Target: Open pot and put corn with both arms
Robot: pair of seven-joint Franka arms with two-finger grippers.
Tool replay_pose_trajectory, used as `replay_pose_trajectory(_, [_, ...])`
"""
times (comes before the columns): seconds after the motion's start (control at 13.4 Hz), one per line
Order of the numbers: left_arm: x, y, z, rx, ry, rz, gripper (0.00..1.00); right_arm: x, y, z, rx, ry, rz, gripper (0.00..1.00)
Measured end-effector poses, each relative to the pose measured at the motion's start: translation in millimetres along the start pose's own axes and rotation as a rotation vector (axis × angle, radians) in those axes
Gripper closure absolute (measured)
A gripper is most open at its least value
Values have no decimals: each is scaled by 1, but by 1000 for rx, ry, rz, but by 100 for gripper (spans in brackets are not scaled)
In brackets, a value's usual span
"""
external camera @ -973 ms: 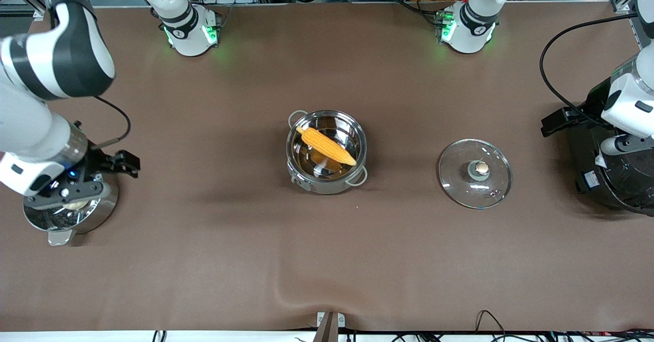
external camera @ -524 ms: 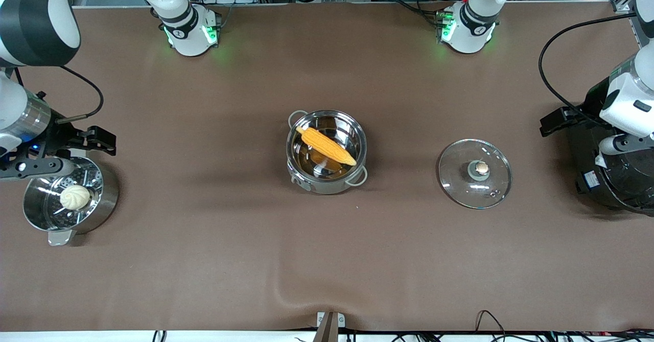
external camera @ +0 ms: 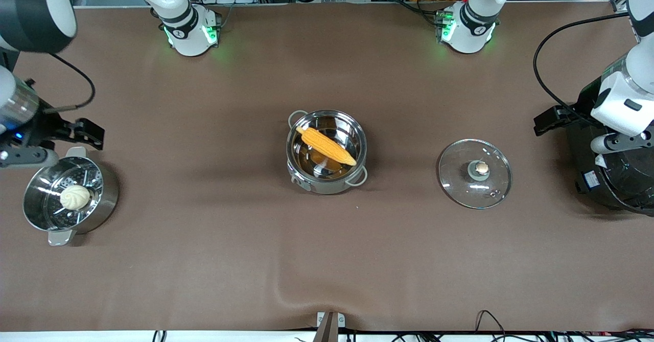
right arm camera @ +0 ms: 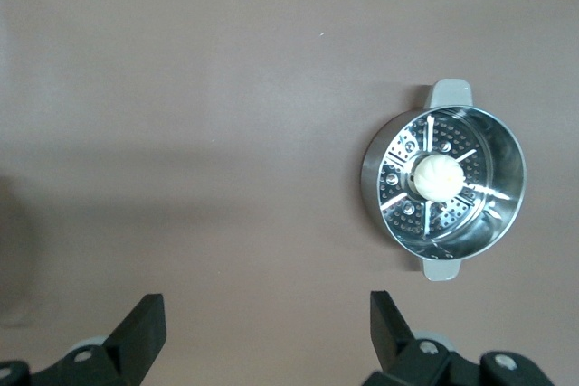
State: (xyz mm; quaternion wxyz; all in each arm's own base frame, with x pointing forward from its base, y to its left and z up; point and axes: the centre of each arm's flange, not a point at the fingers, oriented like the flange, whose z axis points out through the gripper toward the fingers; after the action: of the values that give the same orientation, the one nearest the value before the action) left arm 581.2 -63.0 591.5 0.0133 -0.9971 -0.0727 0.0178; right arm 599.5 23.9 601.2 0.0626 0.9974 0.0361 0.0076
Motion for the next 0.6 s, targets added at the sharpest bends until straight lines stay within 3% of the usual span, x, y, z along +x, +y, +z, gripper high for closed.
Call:
replay_pose_trajectory(0.45, [-1,3,0,0,-1,6,0,-35,21,-40,7,26,43,0])
replay_pose_trajectory(0.6, [-1,3,0,0,-1,6,0,-44,34,-43,56,7,75,0])
